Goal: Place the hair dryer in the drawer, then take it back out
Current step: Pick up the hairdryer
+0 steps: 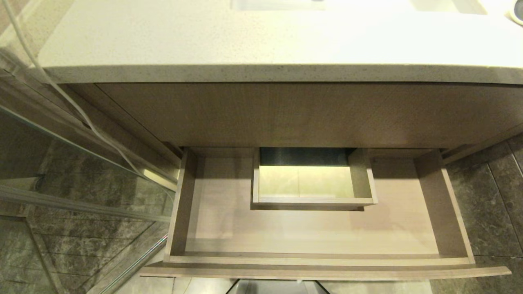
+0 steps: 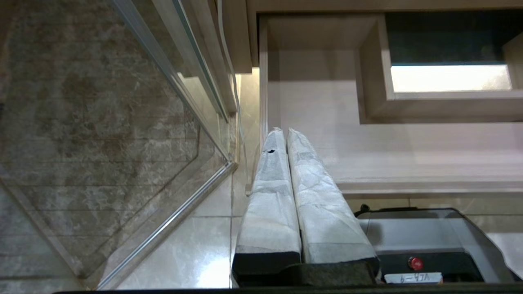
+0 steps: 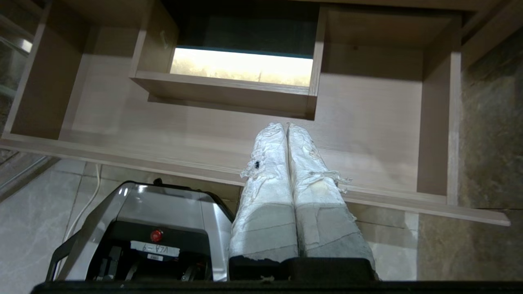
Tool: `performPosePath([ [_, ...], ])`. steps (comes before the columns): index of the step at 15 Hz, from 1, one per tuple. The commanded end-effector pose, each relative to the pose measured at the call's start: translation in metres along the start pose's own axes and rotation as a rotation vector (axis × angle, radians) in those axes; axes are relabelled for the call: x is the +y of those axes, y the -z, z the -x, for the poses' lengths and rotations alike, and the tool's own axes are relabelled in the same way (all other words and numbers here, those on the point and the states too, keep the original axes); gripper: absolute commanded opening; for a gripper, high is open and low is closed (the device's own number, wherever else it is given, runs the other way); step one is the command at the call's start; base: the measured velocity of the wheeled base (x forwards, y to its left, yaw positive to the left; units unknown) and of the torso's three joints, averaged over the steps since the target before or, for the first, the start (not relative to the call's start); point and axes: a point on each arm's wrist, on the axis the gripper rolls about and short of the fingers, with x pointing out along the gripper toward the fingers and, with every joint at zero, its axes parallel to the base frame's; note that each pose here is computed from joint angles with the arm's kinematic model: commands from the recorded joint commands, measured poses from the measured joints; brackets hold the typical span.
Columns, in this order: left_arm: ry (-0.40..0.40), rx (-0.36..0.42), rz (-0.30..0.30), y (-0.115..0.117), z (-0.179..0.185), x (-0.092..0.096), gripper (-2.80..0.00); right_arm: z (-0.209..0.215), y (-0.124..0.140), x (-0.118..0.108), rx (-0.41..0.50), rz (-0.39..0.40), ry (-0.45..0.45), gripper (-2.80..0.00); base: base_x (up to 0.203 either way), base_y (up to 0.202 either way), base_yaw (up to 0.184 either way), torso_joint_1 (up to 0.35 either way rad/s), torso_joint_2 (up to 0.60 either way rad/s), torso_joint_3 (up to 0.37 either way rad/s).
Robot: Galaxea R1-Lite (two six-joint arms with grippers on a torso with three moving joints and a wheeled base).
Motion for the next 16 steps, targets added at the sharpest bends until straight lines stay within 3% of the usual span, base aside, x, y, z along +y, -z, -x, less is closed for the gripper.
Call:
performPosePath([
  [1,0.000,0.000,0.000,0.0001,0.0000,0.0000,-2.80,0.0029,0.0011,0.0000,-0.038,0.001,0.000,-2.80,0.000,0.000,0.000,0.295,-0.56,-0.276],
  [8,-0.001,0.001,0.000,0.0005,-0.0001,0.0000,-2.80,0.0029,0.0011,0.0000,-0.038,0.001,0.000,-2.80,0.000,0.000,0.000,0.296,-0.57,-0.278],
  [16,0.000,0.000,0.000,0.0002,-0.0001,0.0000,-2.80,0.0029,0.0011,0.0001,-0.038,0.001,-0.002,-2.80,0.000,0.000,0.000,0.189,-0.36,-0.178],
])
